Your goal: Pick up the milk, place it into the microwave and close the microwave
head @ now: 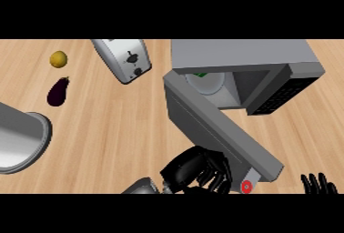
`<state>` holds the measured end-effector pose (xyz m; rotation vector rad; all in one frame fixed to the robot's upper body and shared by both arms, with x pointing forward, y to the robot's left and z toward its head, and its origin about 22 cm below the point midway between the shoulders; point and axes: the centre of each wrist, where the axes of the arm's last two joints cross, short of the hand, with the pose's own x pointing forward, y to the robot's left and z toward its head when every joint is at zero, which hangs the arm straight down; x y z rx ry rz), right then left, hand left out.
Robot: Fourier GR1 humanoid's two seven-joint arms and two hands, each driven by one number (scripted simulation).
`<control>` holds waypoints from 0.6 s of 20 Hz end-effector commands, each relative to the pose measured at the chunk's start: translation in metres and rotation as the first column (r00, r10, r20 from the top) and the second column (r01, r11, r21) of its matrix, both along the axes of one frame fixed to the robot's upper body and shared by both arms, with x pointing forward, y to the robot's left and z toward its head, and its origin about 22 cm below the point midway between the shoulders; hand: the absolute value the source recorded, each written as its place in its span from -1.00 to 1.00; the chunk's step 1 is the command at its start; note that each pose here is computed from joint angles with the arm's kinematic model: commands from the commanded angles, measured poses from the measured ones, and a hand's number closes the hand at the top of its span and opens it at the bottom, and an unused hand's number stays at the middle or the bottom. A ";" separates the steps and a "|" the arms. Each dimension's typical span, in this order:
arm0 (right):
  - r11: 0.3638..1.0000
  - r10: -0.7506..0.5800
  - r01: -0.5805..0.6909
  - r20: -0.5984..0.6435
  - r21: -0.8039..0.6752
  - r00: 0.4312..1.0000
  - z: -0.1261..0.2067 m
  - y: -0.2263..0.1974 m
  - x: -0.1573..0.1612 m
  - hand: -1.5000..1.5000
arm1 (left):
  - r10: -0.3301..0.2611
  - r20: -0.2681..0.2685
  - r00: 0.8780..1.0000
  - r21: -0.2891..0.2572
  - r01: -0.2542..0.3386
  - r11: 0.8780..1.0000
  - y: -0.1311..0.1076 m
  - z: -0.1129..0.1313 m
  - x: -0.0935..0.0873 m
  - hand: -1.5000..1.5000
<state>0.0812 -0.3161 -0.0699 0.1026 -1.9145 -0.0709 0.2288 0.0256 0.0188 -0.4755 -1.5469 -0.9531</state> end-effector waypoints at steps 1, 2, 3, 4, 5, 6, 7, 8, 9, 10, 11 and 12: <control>0.994 0.087 -0.093 0.106 0.049 0.991 0.019 0.001 0.000 -1.00 | -0.024 -0.045 0.999 0.082 0.028 0.996 -0.022 -0.018 -0.006 1.00; 0.993 0.104 -0.108 0.110 0.037 0.988 0.031 0.006 0.011 -1.00 | 0.023 -0.056 0.998 0.069 -0.019 0.997 -0.024 -0.016 -0.005 1.00; 0.991 0.121 -0.126 0.108 0.037 0.987 0.032 0.006 0.011 -1.00 | 0.031 -0.048 0.998 0.073 -0.027 0.997 -0.028 -0.016 -0.007 1.00; 0.991 0.120 -0.125 0.103 0.051 0.987 0.029 0.015 0.011 -1.00 | 0.071 -0.035 0.997 0.067 -0.069 0.995 -0.026 -0.018 0.004 1.00; 0.990 0.135 -0.139 0.099 0.039 0.986 0.033 0.009 0.006 -1.00 | 0.089 -0.058 0.994 0.033 -0.087 0.996 -0.026 -0.024 0.000 1.00; 0.988 0.141 -0.148 0.115 0.049 0.983 0.036 0.010 0.011 -1.00 | 0.103 -0.071 0.992 -0.007 -0.104 0.995 -0.029 -0.013 0.004 1.00; 0.985 0.152 -0.161 0.144 0.057 0.978 0.045 0.012 0.019 -1.00 | 0.130 -0.037 0.991 -0.022 -0.131 0.991 -0.027 -0.013 0.016 1.00; 0.984 0.164 -0.172 0.139 0.043 0.977 0.046 0.008 0.013 -1.00 | 0.157 -0.047 0.986 -0.049 -0.160 0.986 -0.030 -0.007 0.014 1.00; 0.986 0.159 -0.165 0.143 0.031 0.977 0.051 0.010 0.013 -1.00 | 0.185 -0.054 0.981 -0.090 -0.189 0.978 -0.029 -0.003 0.019 -1.00; 0.983 0.178 -0.183 0.146 0.025 0.973 0.054 0.016 0.017 -1.00 | 0.185 -0.041 0.982 -0.113 -0.189 0.975 -0.029 -0.007 0.018 -1.00; 0.980 0.190 -0.196 0.147 0.024 0.971 0.058 0.012 0.015 -1.00 | 0.198 -0.039 0.979 -0.143 -0.202 0.969 -0.029 0.004 0.030 -1.00; 0.976 0.212 -0.217 0.143 0.025 0.967 0.059 0.016 0.019 -1.00 | 0.201 -0.059 0.978 -0.160 -0.208 0.965 -0.030 -0.001 0.024 -1.00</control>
